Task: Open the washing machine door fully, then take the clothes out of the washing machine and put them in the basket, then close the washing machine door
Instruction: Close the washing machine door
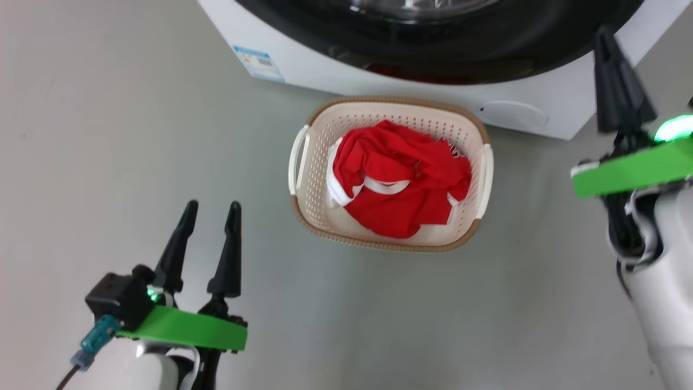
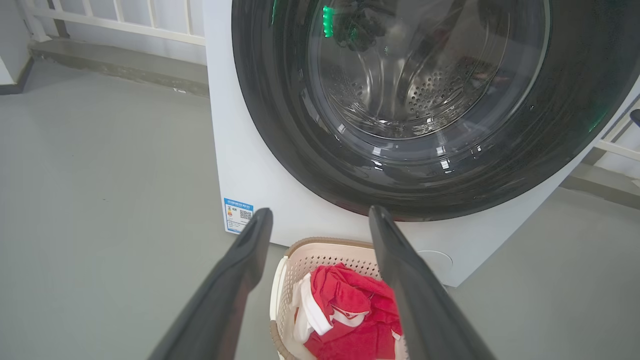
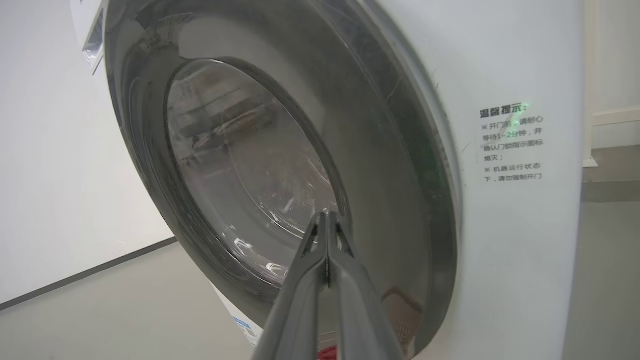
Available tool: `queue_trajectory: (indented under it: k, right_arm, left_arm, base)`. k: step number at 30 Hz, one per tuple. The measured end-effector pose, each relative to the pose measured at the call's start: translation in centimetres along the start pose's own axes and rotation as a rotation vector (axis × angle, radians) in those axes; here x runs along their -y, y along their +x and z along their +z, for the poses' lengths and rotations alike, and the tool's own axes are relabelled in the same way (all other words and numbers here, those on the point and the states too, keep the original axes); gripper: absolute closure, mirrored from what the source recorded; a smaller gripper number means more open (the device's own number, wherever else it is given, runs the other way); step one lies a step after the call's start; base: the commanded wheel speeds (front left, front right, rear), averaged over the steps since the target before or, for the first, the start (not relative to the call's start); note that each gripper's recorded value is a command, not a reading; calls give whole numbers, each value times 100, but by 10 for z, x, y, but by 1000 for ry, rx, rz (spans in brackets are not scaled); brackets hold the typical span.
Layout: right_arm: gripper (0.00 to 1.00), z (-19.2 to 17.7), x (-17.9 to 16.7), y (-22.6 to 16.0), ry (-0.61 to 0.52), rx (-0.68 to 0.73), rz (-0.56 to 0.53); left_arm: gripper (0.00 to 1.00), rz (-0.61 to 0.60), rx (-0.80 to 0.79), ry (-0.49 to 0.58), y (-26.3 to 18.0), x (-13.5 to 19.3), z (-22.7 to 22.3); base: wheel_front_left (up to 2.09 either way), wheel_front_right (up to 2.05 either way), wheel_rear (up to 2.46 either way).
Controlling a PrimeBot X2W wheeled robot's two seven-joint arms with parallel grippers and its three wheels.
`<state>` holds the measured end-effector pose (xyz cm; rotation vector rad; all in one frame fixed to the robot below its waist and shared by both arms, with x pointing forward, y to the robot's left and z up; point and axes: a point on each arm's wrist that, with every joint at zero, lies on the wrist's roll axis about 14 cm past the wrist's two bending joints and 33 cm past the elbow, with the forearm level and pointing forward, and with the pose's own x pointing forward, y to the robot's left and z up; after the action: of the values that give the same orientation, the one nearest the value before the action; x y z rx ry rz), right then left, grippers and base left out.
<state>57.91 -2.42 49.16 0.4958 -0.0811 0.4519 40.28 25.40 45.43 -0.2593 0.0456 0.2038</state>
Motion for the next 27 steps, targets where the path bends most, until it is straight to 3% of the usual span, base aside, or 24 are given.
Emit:
queue_trajectory:
  k: [1, 13, 27]
  right_arm:
    - [0, 0, -1, -6, -3, -6, 0]
    - [0, 0, -1, -78, -37, -84, -58]
    - [0, 15, 29, -174, -85, -126, -231]
  left_arm:
    - [0, 3, 0, -1, -2, -1, 0]
    - [0, -13, 5, 17, -24, 3, 3]
    - [0, -99, 12, 37, -44, 26, 5]
  base:
    - [0, 0, 0]
    - [0, 0, 0]
    - [0, 0, 0]
